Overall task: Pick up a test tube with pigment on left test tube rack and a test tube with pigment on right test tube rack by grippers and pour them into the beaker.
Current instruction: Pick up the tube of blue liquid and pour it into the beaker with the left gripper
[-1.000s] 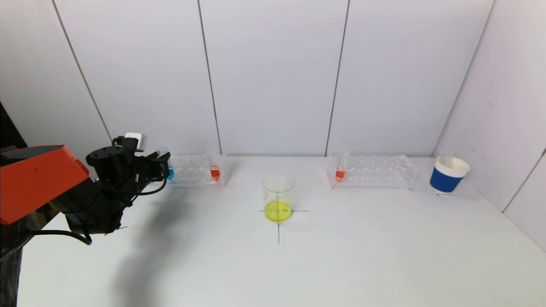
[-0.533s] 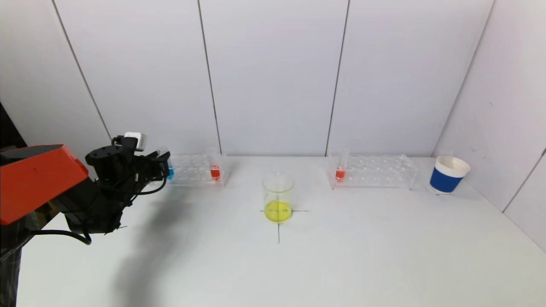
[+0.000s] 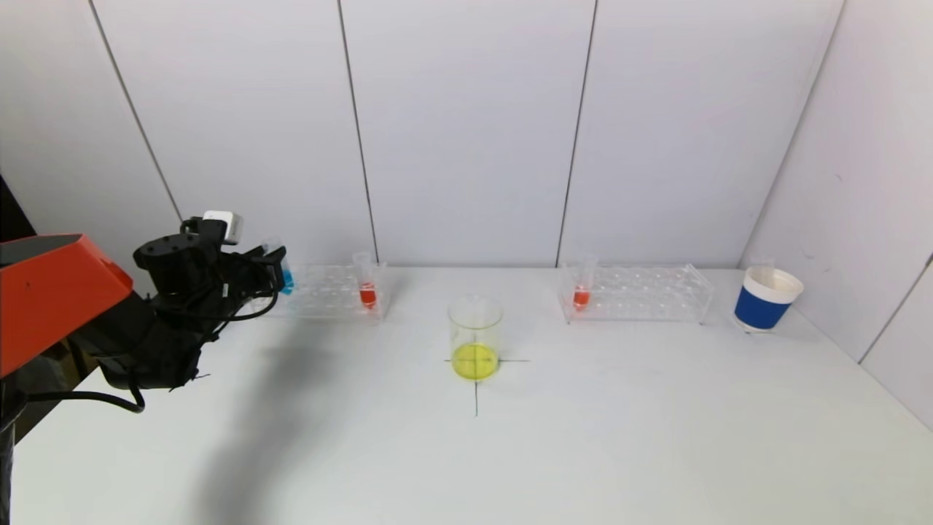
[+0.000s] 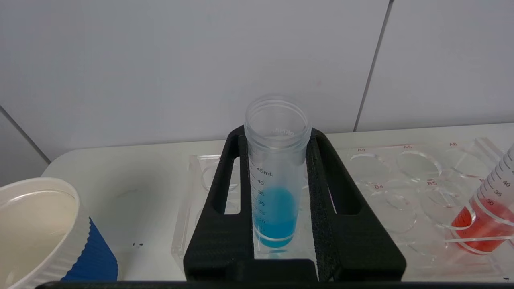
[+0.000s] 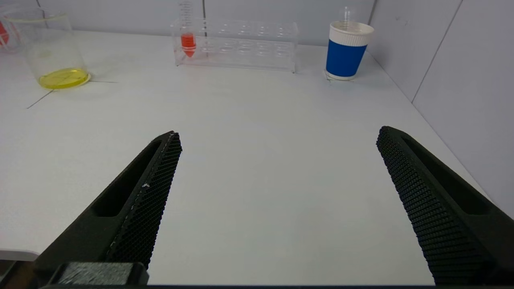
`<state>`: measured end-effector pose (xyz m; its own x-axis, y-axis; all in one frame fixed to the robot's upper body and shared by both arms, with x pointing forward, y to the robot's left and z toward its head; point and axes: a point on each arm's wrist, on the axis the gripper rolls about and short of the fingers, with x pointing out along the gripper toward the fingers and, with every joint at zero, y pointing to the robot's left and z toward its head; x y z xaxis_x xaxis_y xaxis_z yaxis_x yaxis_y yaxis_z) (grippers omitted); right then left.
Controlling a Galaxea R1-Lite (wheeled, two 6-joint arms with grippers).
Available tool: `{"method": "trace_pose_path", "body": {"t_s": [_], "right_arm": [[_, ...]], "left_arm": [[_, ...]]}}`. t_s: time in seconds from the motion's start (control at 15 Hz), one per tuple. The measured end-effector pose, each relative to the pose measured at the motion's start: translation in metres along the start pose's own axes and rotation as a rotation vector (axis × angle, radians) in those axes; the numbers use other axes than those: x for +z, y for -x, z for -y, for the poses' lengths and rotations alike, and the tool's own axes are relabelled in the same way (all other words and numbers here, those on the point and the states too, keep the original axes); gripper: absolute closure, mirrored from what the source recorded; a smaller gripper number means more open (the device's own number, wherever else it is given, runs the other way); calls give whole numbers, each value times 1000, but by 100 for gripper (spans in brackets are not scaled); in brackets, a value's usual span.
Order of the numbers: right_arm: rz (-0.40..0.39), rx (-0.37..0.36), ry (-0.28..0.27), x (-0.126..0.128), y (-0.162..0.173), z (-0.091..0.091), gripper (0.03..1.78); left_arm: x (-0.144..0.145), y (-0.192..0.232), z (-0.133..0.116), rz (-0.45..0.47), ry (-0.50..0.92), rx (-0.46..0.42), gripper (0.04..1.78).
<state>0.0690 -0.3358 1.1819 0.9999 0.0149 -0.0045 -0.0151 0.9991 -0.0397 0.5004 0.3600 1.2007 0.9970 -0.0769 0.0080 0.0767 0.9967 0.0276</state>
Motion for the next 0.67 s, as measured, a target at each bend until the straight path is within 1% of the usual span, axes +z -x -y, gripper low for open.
{"method": "trace_pose_path", "body": {"t_s": [0.67], "right_arm": [[0,0,0,0,0,0,4]], "left_arm": [[53,1,-1,46,-9,1,140]]}}
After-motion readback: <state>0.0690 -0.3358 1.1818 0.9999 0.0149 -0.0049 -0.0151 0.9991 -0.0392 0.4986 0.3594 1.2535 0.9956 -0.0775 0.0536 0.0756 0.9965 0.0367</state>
